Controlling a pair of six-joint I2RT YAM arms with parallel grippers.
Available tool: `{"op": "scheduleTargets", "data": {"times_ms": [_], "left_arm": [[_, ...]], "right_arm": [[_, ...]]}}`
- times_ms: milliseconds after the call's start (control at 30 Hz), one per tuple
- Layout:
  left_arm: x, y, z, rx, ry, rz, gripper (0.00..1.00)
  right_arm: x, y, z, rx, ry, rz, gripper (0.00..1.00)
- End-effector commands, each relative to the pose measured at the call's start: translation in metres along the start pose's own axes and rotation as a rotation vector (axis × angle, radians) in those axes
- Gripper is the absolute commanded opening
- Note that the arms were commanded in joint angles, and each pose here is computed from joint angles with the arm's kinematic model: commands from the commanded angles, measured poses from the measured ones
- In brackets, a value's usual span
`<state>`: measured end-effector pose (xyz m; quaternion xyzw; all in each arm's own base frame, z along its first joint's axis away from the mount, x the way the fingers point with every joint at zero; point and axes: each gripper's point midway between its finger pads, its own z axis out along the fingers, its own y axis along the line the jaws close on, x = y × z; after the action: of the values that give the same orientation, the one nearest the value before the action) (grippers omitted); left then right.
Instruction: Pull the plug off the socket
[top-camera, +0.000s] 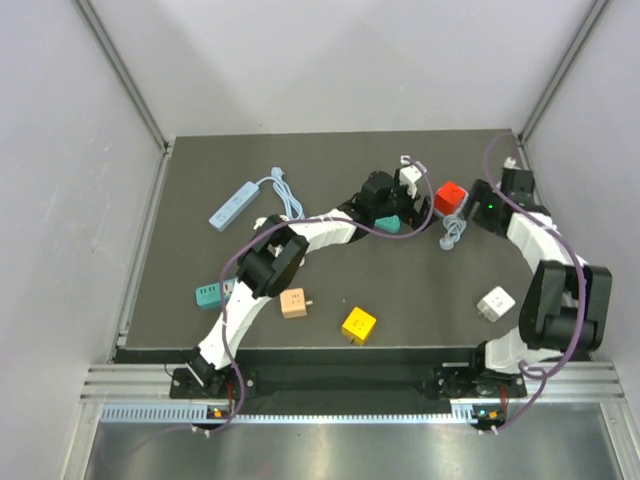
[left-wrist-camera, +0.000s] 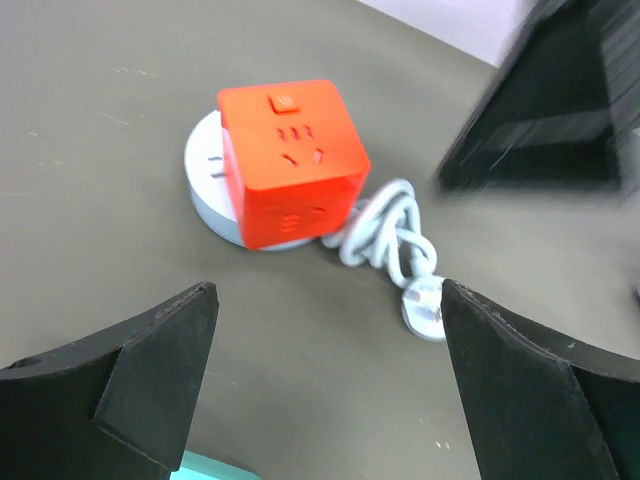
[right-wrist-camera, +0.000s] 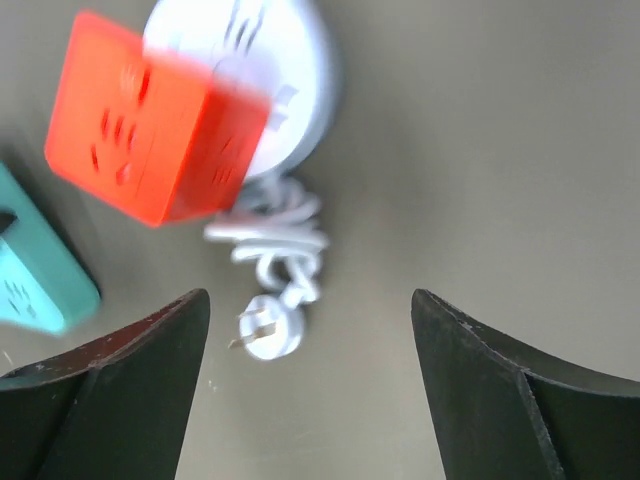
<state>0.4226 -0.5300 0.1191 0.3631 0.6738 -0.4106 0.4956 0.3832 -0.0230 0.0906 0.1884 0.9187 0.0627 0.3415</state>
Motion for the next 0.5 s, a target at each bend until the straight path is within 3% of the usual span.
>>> {"op": "scheduleTargets", "data": {"times_ms": [0, 233, 467], "left_arm": [[-0.062, -0.007, 0.001, -0.035, -0.160, 0.071, 0.97], [-0.048, -0.008, 0.031, -0.190, -0.173, 0.133, 0.93], [-0.055, -0.012, 0.062, -0.193, -0.247, 0.074, 0.88]], "right_arm": [[-0.034, -0.022, -0.030, 0.050, -0.165, 0.112, 0.81], [-0.052, -0.020, -0.026, -0.014, -0.263, 0.191, 0.79], [-0.060, -0.015, -0.008, -0.074, -0.271, 0.233, 0.76]]}}
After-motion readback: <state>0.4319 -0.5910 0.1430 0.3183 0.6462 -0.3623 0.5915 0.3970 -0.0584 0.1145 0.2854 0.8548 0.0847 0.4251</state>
